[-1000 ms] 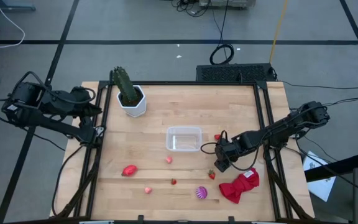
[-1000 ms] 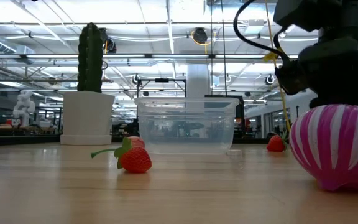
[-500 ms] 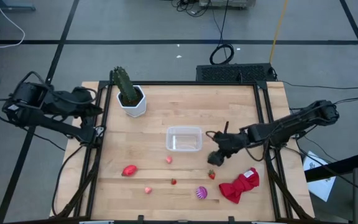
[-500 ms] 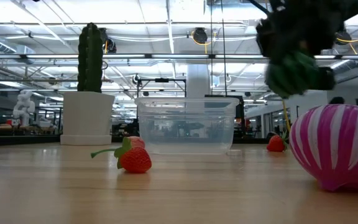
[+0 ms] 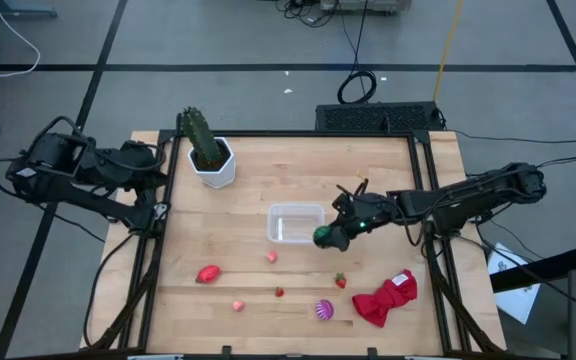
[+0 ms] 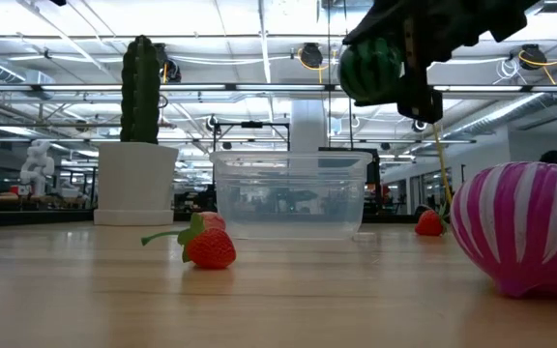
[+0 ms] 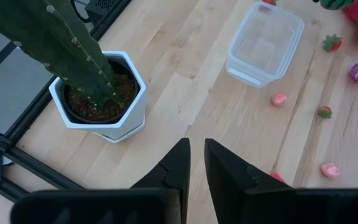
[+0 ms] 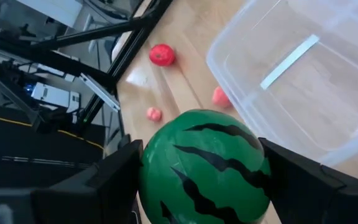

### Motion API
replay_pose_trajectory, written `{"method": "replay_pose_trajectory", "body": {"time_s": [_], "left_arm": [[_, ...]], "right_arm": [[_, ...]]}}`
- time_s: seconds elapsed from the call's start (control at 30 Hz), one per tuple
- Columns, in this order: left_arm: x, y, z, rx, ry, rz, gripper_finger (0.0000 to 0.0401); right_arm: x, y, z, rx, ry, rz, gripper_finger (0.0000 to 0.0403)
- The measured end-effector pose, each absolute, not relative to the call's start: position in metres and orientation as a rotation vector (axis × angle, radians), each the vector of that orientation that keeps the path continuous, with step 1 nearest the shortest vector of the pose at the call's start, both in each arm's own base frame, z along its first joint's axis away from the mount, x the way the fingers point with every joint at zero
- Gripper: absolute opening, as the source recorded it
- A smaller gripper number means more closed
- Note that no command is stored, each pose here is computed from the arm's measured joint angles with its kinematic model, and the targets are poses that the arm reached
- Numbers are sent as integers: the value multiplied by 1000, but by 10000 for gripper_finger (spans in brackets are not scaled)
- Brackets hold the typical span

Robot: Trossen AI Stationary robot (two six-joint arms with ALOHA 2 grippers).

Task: Pick and placing Produce into tupperware
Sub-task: Put the watermelon into the transparent bin

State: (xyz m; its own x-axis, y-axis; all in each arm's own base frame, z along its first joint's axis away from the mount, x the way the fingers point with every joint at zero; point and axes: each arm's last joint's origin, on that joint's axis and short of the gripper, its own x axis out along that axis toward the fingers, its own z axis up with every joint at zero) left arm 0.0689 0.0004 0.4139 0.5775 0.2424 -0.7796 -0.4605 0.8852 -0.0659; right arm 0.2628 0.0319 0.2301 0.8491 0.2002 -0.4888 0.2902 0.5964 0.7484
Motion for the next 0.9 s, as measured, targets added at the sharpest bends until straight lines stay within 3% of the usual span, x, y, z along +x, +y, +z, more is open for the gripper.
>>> {"method": "replay_pose_trajectory", "body": {"time_s": [0.43, 0.9], "left_arm": [[69, 0, 414, -275, 864, 417, 51], [69, 0, 414, -275, 864, 417, 51]], "right_arm": [[270, 29, 247, 822, 391, 56, 286], [276, 11, 262, 699, 366, 69, 286]]}}
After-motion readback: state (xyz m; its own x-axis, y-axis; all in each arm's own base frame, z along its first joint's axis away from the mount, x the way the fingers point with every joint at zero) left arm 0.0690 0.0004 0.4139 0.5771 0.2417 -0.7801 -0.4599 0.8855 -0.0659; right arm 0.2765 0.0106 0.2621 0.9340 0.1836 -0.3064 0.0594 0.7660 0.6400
